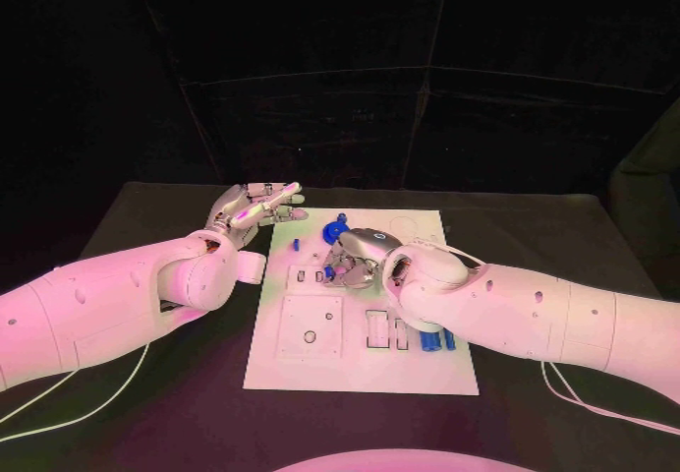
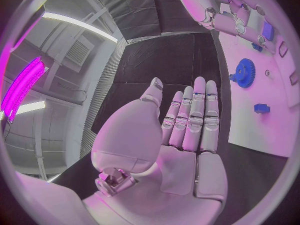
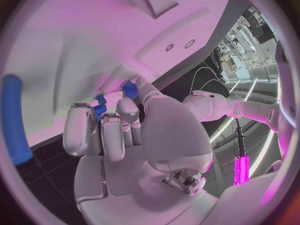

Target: Assemble the parts on the task board

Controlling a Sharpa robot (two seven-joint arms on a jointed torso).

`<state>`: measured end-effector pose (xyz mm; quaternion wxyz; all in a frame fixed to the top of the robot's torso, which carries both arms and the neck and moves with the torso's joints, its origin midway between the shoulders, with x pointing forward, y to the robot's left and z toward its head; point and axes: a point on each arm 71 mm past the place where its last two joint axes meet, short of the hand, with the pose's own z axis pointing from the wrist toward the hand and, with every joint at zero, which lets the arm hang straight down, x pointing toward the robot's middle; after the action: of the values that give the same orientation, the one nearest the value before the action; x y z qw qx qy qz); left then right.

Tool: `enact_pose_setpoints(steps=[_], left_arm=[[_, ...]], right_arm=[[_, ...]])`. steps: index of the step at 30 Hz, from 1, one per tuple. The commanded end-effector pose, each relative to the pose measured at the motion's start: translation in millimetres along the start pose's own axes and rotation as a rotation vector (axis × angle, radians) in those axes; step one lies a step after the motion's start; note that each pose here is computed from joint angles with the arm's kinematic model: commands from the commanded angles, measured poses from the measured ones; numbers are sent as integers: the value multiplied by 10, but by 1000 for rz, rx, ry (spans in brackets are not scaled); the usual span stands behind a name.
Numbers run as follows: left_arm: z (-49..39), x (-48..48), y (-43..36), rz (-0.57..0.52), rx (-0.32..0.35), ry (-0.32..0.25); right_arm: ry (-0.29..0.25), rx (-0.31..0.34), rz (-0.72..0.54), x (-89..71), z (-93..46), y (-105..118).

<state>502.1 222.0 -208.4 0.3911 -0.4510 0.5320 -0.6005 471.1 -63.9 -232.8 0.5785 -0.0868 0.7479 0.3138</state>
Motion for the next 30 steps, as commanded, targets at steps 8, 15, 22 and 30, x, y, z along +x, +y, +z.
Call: enact_pose_setpoints(steps=[8,15,22,30], left_arm=[[8,11,-10,-6,5,11],[8,10,-8,-7,2,11],[7,6,-4,-7,-3,13],[7,-1,5,-8,-11,15]], right_arm=[[-25,-1,28,22,-26,-21],[-66,-40,79,-10,-36,6],[-94,-86,145,-35,-43,18],[-119,-131,209,-60,-50,22]])
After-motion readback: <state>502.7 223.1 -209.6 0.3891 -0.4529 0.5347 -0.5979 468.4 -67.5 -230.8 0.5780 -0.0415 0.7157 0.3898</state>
